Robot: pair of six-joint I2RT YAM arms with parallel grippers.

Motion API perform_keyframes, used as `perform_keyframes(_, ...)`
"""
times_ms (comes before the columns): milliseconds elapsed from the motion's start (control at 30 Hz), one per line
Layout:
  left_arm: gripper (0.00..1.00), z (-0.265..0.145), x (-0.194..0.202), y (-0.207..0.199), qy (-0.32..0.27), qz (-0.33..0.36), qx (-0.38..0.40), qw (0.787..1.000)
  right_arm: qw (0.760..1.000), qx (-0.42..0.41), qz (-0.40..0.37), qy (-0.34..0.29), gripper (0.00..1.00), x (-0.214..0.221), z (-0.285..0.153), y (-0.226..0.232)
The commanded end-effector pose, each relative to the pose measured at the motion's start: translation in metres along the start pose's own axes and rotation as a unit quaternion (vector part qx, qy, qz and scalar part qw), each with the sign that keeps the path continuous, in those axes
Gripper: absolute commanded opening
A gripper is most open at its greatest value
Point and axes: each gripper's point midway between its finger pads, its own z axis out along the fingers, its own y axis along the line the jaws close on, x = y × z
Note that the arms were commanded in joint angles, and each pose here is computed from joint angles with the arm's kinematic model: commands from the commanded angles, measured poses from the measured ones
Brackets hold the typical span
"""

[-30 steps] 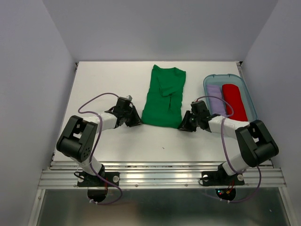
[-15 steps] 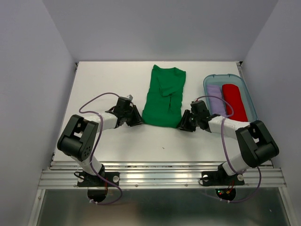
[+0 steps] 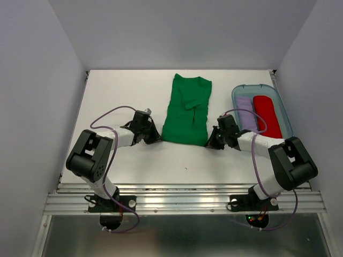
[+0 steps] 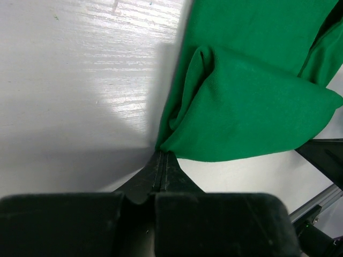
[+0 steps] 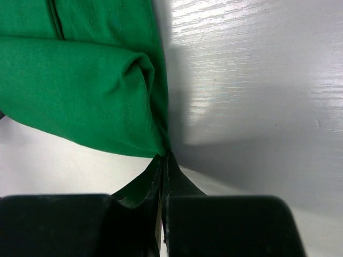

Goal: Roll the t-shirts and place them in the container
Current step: Roll the T-shirt to the center of the board.

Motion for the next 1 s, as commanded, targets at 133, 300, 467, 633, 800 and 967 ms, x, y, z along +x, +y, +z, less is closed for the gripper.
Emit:
perform_keyframes(133,0.0,-0.012,0.002,-0.001,-0.004,-0.003,-0.001,1.0,1.0,-0.01,-0.017,0.001,0.01,0.002,-0.011,0.002)
perform_keyframes(300,0.0,-0.023,0.002,-0.006,-0.009,-0.009,0.008,1.0,1.0,-0.021,-0.022,0.005,0.01,0.005,-0.019,0.005)
perform_keyframes(467,0.0,-0.033,0.009,-0.007,-0.009,-0.014,0.014,1.0,0.999,-0.033,-0.023,0.017,0.01,0.013,-0.028,0.007)
perform_keyframes(633,0.0,-0.043,0.021,-0.012,-0.004,-0.018,0.022,1.0,0.999,-0.039,-0.022,0.03,0.01,0.022,-0.037,0.006)
perform_keyframes(800,0.0,-0.056,0.032,-0.015,-0.001,-0.028,0.02,0.999,0.998,-0.044,-0.023,0.035,0.01,0.028,-0.051,0.007)
perform_keyframes(967,0.0,-0.071,0.029,-0.02,-0.013,-0.035,0.015,0.999,0.998,-0.045,-0.029,0.032,0.01,0.026,-0.064,0.01)
